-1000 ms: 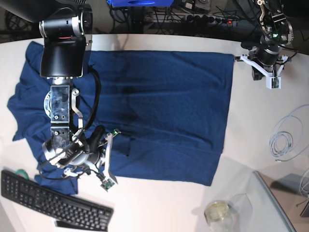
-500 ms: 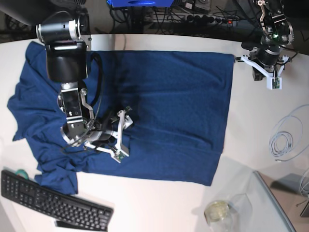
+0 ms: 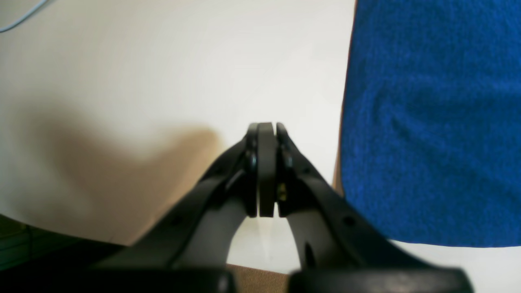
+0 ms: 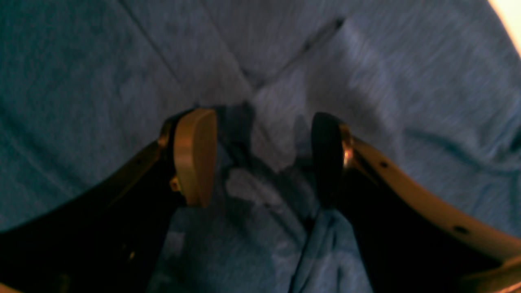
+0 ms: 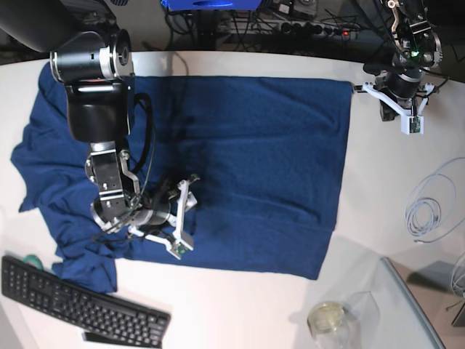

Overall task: Layout the t-shirt on the table in an organized manner, then fold the t-shirt properly
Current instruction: 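Pinch the shirt body with the right gripper and drag it outward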

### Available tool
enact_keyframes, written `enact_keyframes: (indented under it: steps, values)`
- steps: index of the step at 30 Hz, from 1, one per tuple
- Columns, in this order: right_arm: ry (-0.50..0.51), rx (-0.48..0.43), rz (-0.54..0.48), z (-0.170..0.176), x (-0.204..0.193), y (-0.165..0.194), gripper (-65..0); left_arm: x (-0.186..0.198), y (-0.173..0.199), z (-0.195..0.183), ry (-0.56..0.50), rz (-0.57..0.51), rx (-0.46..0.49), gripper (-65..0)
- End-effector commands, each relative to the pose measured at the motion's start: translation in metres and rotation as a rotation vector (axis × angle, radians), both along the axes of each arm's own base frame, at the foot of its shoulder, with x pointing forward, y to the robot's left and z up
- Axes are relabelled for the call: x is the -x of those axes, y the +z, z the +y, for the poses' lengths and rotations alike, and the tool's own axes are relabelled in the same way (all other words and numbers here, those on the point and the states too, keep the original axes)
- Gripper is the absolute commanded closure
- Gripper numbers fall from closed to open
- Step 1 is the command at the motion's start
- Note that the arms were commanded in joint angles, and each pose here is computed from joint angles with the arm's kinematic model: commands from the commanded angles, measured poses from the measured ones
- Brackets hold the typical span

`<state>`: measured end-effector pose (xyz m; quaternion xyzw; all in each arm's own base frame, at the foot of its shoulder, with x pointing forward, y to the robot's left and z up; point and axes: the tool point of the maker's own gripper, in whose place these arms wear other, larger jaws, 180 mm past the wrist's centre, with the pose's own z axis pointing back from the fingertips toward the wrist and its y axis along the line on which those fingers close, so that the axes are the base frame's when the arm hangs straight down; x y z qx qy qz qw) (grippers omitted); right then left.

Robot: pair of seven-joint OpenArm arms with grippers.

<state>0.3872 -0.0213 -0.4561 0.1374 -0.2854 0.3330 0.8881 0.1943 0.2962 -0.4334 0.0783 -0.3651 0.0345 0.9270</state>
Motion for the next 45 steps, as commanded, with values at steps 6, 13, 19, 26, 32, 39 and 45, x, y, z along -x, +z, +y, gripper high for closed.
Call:
enact_keyframes:
  steps: [6, 13, 19, 26, 32, 39, 45]
  values:
    - [-0.099, -0.008, -0.025, -0.018, -0.030, 0.001, -34.1, -0.005, 0.009, 0.005, 0.000, -0.032, -0.018, 0.0]
    - [-0.115, -0.029, -0.032, -0.021, -0.035, 0.000, -33.5, -0.004, 0.009, 0.006, 0.000, -0.030, -0.019, 0.0]
    - [-0.115, -0.029, -0.032, -0.021, -0.035, 0.000, -14.6, -0.004, 0.009, 0.005, 0.000, -0.031, -0.018, 0.0]
    - [-0.111, -0.025, -0.036, -0.021, -0.038, 0.003, -3.6, -0.004, 0.009, 0.005, 0.000, -0.031, -0.018, 0.0]
    - [-0.114, -0.024, -0.031, -0.020, -0.038, 0.004, -0.8, -0.004, 0.009, 0.006, 0.000, -0.030, -0.019, 0.0]
    - [-0.111, -0.057, -0.048, -0.009, -0.039, 0.007, -26.3, -0.004, 0.009, 0.006, 0.000, -0.030, -0.019, 0.0]
    - [-0.109, -0.106, -0.085, 0.003, -0.043, 0.013, -48.8, -0.004, 0.009, 0.006, 0.000, -0.030, -0.019, 0.0]
